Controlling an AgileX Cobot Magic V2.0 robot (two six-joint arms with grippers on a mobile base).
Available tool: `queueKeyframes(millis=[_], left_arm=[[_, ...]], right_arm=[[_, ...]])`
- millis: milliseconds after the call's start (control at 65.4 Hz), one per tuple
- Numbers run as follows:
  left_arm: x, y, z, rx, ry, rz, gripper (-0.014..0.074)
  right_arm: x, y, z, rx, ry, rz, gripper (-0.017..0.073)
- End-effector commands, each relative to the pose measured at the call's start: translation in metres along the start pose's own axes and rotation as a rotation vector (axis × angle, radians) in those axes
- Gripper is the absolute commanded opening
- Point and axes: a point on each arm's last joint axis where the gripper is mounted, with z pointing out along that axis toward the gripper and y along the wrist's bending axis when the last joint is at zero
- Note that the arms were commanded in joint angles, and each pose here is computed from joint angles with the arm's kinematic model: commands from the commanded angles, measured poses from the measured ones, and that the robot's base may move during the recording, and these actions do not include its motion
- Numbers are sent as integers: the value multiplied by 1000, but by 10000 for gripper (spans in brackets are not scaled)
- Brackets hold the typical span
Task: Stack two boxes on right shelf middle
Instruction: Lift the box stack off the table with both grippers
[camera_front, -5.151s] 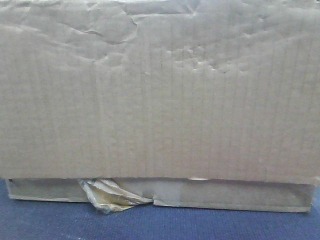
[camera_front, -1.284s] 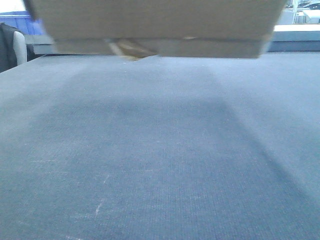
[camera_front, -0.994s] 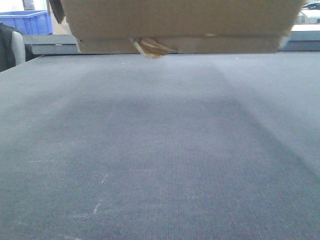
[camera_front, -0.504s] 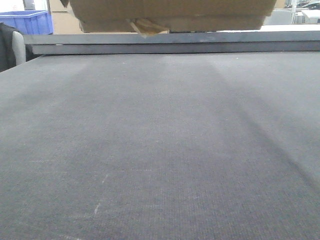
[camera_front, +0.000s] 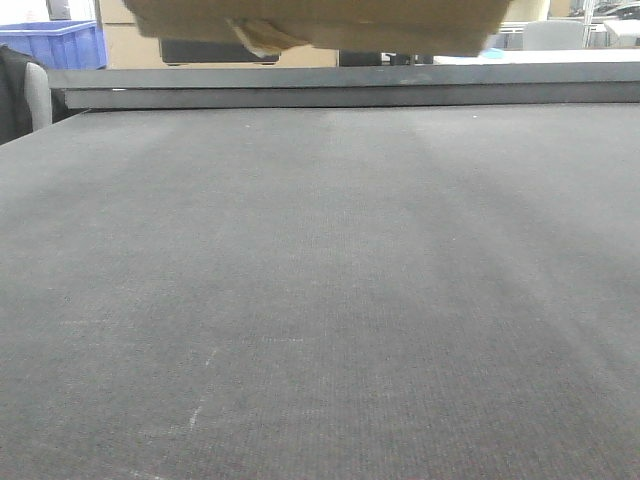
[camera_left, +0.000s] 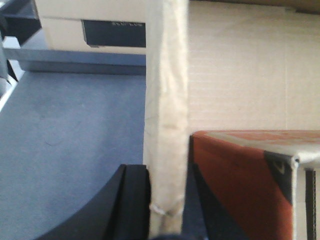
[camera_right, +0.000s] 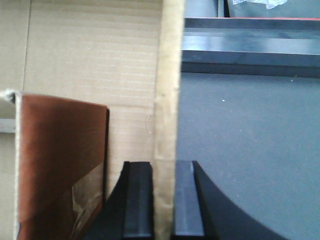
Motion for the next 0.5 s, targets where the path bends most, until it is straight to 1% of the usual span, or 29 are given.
queueKeyframes(millis=[0, 122, 199, 260, 489], left_arm=[[-12, 6, -10, -3, -72, 4, -111], [-12, 5, -10, -2, -73, 4, -111], [-13, 5, -10, -1, -75, 4, -111], [-13, 5, -10, -1, -75, 4, -111], [-12, 5, -10, -1, -72, 3, -111]], right_arm=[[-8, -1, -4, -3, -63, -16, -162], [-9, 0, -4, -12, -82, -14, -162], [-10, 0, -3, -16, -86, 15, -162], [-9, 0, -2, -17, -86, 27, -162], [-9, 0, -2, -13, -77, 27, -162]])
